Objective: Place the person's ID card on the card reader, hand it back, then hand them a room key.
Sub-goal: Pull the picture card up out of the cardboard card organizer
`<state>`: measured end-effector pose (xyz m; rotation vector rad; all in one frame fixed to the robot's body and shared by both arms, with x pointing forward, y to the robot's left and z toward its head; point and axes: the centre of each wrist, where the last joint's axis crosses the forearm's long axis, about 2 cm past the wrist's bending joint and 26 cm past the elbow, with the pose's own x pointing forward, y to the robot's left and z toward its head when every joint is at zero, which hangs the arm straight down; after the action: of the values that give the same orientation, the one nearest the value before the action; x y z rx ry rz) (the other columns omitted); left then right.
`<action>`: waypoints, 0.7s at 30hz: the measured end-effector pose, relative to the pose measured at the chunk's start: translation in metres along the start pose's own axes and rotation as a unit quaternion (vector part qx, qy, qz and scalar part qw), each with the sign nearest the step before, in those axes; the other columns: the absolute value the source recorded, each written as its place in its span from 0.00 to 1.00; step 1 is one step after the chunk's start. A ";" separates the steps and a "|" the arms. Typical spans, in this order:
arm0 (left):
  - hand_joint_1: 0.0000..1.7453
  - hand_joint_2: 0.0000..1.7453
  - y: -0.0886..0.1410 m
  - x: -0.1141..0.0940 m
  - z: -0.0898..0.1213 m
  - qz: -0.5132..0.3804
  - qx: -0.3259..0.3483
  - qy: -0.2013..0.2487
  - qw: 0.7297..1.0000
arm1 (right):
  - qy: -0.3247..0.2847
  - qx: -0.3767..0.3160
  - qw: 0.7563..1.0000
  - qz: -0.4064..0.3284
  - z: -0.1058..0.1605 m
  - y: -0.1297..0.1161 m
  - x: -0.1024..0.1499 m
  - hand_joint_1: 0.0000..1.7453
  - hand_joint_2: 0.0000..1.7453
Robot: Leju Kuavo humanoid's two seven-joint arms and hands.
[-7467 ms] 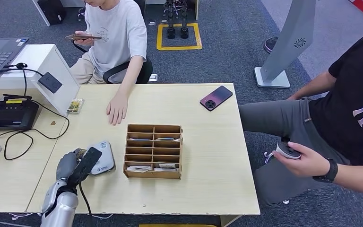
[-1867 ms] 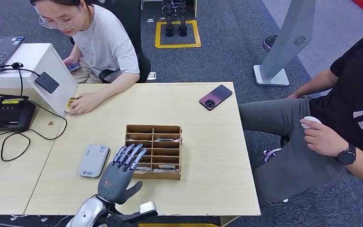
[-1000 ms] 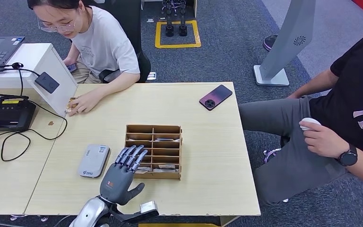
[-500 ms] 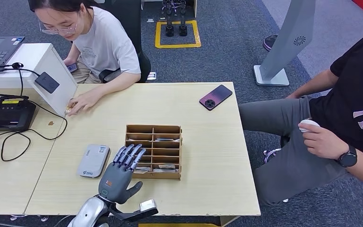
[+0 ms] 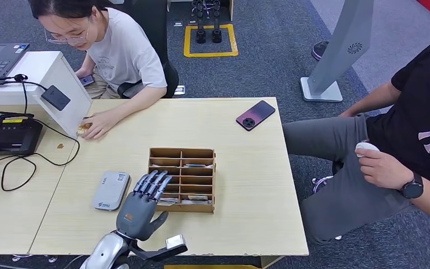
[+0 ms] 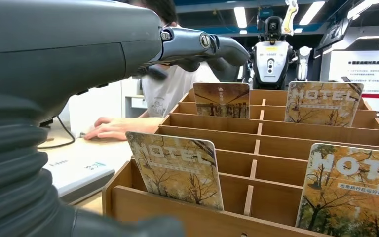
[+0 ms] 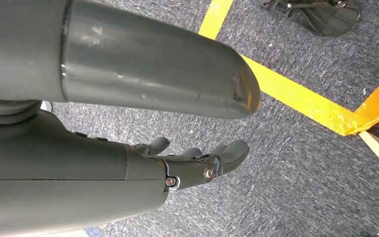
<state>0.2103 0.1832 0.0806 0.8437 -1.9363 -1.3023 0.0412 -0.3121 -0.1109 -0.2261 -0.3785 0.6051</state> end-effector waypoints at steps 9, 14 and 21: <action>1.00 1.00 0.001 -0.003 0.000 0.007 -0.001 0.006 1.000 | -0.001 -0.005 1.000 -0.007 0.000 -0.001 0.000 0.00 0.00; 1.00 1.00 0.001 -0.004 -0.001 0.006 0.001 0.008 1.000 | -0.014 -0.011 1.000 -0.007 0.000 -0.002 0.001 0.00 0.00; 1.00 1.00 0.001 -0.006 -0.002 0.016 0.001 0.011 1.000 | -0.026 -0.018 0.999 -0.006 -0.001 -0.003 0.002 0.00 0.00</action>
<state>0.2147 0.1870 0.0807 0.8212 -1.9277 -1.2671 0.0443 -0.3130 -0.1104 -0.2429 -0.4412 0.5940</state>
